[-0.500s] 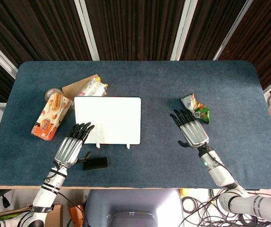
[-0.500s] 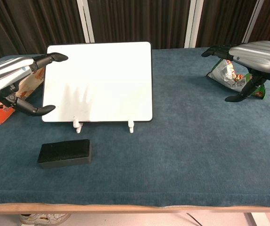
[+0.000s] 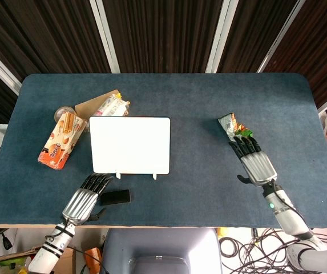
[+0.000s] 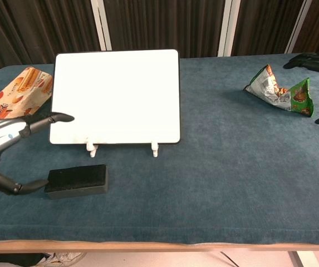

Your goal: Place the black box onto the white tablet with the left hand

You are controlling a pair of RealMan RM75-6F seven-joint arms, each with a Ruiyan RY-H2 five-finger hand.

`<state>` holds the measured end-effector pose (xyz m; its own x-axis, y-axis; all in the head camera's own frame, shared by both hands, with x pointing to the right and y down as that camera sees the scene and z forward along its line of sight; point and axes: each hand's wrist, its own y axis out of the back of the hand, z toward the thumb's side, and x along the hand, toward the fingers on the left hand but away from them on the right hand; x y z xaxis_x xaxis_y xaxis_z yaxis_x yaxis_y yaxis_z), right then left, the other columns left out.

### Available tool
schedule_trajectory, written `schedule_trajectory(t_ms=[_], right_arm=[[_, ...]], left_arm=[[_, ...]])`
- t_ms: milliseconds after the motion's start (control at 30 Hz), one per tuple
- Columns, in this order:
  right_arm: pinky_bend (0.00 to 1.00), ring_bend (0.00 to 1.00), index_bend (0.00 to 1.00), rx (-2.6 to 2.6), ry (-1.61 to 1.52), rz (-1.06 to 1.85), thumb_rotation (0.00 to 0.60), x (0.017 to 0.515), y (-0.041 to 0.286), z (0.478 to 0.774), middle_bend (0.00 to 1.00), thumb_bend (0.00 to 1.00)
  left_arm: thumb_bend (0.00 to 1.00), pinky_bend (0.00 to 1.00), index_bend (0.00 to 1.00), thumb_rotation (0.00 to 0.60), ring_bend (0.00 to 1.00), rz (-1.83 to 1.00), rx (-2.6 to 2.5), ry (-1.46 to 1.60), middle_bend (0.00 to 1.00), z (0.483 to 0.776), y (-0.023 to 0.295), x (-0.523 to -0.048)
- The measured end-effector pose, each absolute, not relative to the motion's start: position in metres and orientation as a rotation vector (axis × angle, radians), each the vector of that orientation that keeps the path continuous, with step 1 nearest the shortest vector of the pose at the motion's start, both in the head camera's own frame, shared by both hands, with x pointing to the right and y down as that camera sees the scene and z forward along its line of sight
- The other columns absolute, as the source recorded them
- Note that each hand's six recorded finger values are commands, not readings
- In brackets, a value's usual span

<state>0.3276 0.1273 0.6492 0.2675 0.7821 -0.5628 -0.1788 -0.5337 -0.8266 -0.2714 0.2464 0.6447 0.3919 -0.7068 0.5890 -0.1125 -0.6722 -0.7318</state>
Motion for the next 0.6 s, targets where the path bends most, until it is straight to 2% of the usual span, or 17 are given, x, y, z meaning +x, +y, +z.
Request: schedule_trajectory(t_ms=[300,400,600], right_arm=[[0.0,0.0,0.0,-1.66,-0.605,1.53,0.6,0.403,0.155,0.629,0.0,0.11],[0.0,0.0,0.0,-1.646,-0.604,1.556,0.6,0.416,0.157,0.627,0.0,0.11],[0.0,0.0,0.0,-1.636,-0.605,1.592,0.6,0.432,0.158,0.629,0.0,0.11]], left_arm=[[0.31,0.09,0.0,0.6,0.03,-1.3,-2.007,0.643,0.04,0.683,0.264,-0.262],[0.34,0.09,0.01,0.6,0.04,-1.311,-1.956,0.607,0.07,0.693,0.267,-0.258],[0.35,0.09,0.08,0.6,0.07,-1.339,-1.907,0.574,0.13,0.703,0.271,-0.249]])
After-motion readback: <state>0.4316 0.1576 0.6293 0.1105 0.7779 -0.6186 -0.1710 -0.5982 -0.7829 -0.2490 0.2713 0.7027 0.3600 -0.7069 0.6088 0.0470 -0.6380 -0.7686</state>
